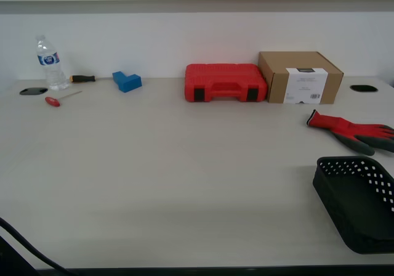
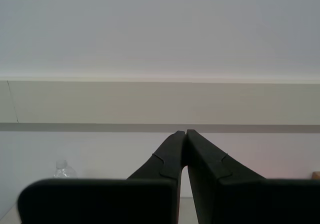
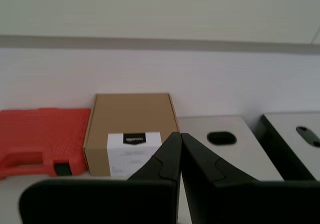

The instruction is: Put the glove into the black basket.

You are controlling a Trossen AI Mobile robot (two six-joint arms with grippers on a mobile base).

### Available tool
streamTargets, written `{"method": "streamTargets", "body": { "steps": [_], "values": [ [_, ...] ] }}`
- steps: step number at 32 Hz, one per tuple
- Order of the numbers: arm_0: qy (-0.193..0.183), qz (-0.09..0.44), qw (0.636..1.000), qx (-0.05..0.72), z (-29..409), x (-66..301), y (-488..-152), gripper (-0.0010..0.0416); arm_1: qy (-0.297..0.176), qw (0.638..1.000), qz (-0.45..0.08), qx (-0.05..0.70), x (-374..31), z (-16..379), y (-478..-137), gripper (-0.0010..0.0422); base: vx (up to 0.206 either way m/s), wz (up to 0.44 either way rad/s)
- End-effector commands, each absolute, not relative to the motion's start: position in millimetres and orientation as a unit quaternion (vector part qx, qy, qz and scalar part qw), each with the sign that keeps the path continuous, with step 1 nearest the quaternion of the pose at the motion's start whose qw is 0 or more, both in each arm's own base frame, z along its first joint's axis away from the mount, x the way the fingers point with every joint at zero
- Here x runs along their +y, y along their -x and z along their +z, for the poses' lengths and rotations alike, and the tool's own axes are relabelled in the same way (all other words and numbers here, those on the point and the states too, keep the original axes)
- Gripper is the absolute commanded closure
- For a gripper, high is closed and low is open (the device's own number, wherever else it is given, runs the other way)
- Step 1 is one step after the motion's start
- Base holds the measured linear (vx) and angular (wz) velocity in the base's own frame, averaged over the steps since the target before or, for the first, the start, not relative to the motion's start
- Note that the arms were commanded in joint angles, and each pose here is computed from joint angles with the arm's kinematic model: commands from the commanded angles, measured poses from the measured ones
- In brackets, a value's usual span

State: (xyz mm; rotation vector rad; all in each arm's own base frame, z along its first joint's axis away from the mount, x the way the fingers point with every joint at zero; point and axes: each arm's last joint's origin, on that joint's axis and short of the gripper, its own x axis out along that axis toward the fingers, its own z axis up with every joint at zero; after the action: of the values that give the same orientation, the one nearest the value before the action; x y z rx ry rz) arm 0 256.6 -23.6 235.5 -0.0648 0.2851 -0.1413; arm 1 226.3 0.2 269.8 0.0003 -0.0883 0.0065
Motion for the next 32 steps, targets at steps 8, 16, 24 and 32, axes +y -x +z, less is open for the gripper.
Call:
{"method": "streamTargets", "body": {
  "steps": [8, 16, 24, 32],
  "values": [
    [0.013, -0.098, 0.942, 0.322, 189.2, -50.4, -290.5, 0.0405, 0.000, 0.999, 0.003, -0.046, 0.2, 270.5, -226.4, 0.0412, 0.000, 0.000],
    [-0.003, -0.079, 0.901, 0.427, 149.2, -55.3, -315.6, 0.0405, 0.000, 0.999, 0.004, -0.046, 0.3, 270.5, -226.4, 0.0412, 0.000, 0.000],
    [-0.012, -0.040, 0.880, 0.473, 108.0, -63.9, -360.9, 0.0405, 0.000, 0.999, 0.004, -0.045, 0.2, 270.3, -226.4, 0.0412, 0.000, 0.000],
    [0.002, -0.042, 0.841, 0.539, 59.2, -82.5, -389.8, 0.0402, 0.000, 0.999, 0.004, -0.046, 0.3, 270.5, -226.4, 0.0412, 0.000, 0.000]
  ]
}}
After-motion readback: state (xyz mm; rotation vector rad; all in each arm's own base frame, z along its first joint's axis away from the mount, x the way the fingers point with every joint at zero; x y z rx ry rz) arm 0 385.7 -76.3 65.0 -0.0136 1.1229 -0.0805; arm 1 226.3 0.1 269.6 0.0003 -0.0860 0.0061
